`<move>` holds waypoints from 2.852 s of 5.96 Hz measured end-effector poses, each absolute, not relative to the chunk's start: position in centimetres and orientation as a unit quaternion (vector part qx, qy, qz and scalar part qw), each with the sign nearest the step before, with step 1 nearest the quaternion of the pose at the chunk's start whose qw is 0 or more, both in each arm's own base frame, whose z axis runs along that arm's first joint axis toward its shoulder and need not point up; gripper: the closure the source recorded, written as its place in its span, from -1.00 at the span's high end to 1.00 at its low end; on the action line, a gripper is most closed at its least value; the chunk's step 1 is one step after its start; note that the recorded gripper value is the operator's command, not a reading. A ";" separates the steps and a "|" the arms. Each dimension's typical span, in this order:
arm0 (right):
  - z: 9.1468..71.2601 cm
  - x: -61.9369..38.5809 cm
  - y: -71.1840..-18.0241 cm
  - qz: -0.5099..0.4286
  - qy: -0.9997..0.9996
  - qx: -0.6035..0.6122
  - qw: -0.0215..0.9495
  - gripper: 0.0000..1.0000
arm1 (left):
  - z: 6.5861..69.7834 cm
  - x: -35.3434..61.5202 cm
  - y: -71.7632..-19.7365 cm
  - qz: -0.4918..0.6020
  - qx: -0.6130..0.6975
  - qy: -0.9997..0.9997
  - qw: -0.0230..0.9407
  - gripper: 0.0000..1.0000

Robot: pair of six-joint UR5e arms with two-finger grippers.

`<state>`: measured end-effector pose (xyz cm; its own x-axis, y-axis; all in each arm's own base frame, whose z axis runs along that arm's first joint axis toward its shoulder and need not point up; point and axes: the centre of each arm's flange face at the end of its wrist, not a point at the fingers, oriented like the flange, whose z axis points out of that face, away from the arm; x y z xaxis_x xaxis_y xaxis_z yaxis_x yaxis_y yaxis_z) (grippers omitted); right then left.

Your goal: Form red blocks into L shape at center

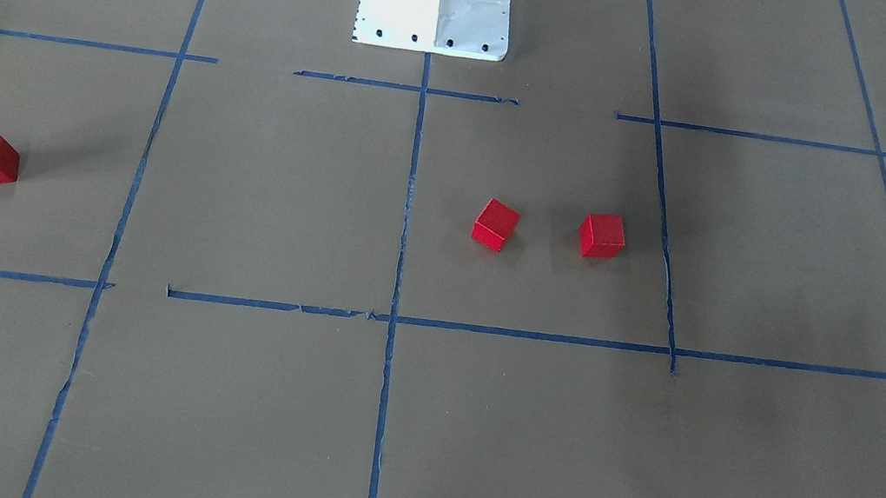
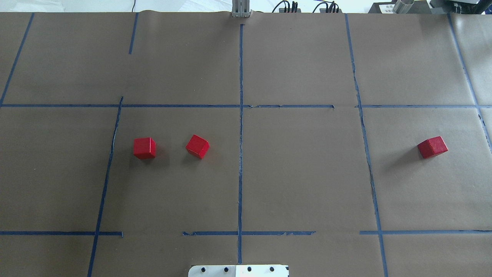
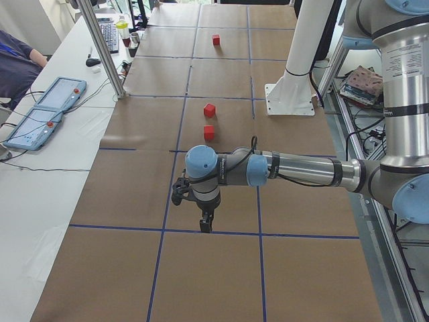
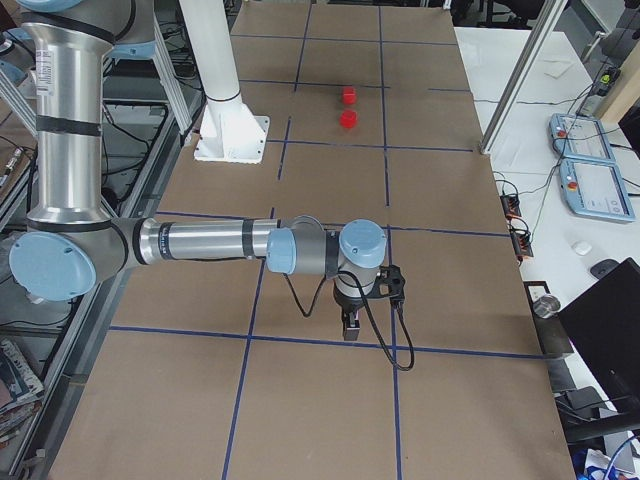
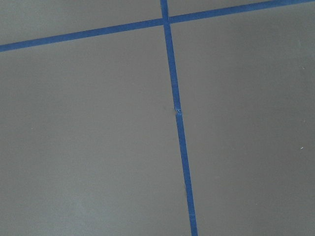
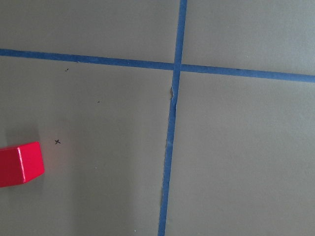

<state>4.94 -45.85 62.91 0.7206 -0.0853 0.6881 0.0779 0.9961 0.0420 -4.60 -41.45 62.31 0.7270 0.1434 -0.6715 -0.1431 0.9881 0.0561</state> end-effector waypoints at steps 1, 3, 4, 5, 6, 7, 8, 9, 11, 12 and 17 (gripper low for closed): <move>62.6 4.7 -45.9 -0.047 -0.371 0.007 0.927 1.00 | 62.2 -4.6 -41.5 0.078 0.001 0.361 0.929 1.00; 59.4 1.1 -46.4 -0.093 -0.372 0.022 0.923 1.00 | 62.4 -4.5 -41.5 0.078 -0.001 0.362 0.929 1.00; 56.8 -2.2 -46.8 -0.120 -0.374 0.028 0.919 1.00 | 62.5 -4.5 -41.4 0.077 -0.001 0.362 0.929 1.00; 54.7 -5.8 -47.2 -0.127 -0.378 0.032 0.916 1.00 | 62.5 -4.5 -41.4 0.077 -0.002 0.362 0.929 1.00; 53.7 -9.4 -47.3 -0.118 -0.386 0.041 0.914 1.00 | 62.6 -4.5 -41.4 0.077 -0.002 0.362 0.929 1.00; 53.7 -13.0 -47.1 -0.110 -0.387 0.049 0.914 1.00 | 62.6 -4.5 -41.4 0.077 -0.002 0.362 0.929 1.00; 54.6 -15.7 -46.8 -0.112 -0.379 0.051 0.917 1.00 | 62.6 -4.5 -41.4 0.077 -0.002 0.362 0.929 1.00; 55.8 -17.4 -46.5 -0.118 -0.371 0.042 0.920 1.00 | 62.6 -4.5 -41.4 0.077 -0.002 0.362 0.929 1.00; 58.6 -20.2 -46.2 -0.132 -0.360 0.013 0.923 1.00 | 62.6 -4.5 -41.4 0.077 -0.002 0.362 0.929 1.00; 59.6 -21.6 -46.2 -0.140 -0.356 0.001 0.924 1.00 | 62.6 -4.5 -41.4 0.077 -0.002 0.362 0.929 1.00; 59.4 -23.7 -46.6 -0.153 -0.347 0.005 0.925 -0.92 | 62.6 -4.5 -41.4 0.077 -0.002 0.362 0.929 1.00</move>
<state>-23.66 -46.58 59.39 0.7120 -0.2876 0.6405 0.2802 0.9529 0.1164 -4.52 -41.44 62.60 0.7258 0.1418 -0.6731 -0.1448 0.9881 0.0521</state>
